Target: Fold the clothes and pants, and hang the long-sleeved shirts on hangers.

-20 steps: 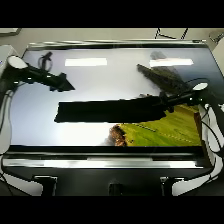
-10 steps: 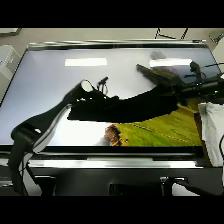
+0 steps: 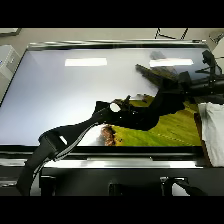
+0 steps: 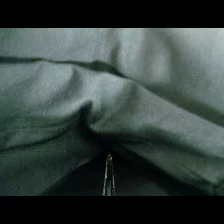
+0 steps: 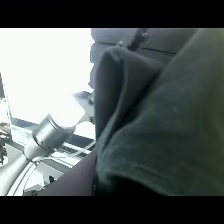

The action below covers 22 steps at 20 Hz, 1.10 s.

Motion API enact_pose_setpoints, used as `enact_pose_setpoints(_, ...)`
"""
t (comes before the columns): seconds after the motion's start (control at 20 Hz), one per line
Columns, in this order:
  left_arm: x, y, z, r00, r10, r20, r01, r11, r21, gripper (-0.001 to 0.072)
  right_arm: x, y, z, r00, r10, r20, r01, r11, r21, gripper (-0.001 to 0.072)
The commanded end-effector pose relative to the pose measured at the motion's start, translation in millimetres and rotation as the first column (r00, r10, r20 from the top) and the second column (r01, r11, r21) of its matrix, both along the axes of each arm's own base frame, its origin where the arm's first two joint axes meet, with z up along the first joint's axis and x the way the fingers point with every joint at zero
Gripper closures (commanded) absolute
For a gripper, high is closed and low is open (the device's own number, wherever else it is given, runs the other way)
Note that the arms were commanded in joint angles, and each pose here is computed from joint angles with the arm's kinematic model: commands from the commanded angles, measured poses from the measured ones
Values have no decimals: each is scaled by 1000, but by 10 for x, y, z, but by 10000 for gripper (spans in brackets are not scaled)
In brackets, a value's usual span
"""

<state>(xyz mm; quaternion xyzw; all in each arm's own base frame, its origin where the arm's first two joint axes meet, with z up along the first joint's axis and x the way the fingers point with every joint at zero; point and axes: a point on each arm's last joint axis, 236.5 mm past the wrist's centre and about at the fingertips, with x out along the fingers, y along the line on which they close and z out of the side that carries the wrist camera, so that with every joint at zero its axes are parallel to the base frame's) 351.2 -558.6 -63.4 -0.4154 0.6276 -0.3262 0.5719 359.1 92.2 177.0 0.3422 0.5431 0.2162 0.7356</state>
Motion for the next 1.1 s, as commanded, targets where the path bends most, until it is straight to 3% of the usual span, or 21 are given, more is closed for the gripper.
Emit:
enact_pose_setpoints(0.0,209,124,-32,998,29,47,-30,999,28,694,35,9,-35,1000,10,-5,-10,1000,9,676)
enact_pose_setpoints(0.15,682,1156,-86,977,-102,189,41,954,298,694,125,252,-209,997,79,-26,-79,996,30,676)
enact_pose_setpoints(0.3,1376,2658,425,931,-118,344,-92,839,536,693,331,770,-443,991,134,-27,-132,989,69,676)
enact_pose_setpoints(0.45,1762,3855,1419,853,1,522,-328,778,535,693,580,1479,-851,987,152,-58,-142,979,146,675)
enact_pose_setpoints(0.65,1680,4656,2538,711,94,697,-528,727,440,692,683,2394,-1623,973,142,-180,-94,963,252,672)
enact_pose_setpoints(0.7,1618,4736,2729,681,93,726,-550,719,424,691,694,2603,-1797,970,128,-206,-67,957,281,570)
enact_pose_setpoints(0.75,1569,4783,2861,661,97,744,-567,715,410,692,704,2755,-1902,966,114,-234,-35,947,318,257)
enact_pose_setpoints(0.8,1525,4801,2962,644,89,760,-575,711,404,691,712,2849,-1923,965,122,-231,-31,932,361,85)
enact_pose_setpoints(0.95,1439,4824,3063,628,51,777,-573,705,417,690,806,2540,-1766,968,136,-209,-49,924,378,85)
enact_pose_setpoints(1.05,1426,4825,3044,630,31,776,-564,705,430,690,921,1912,-1635,975,114,-191,-49,948,314,83)
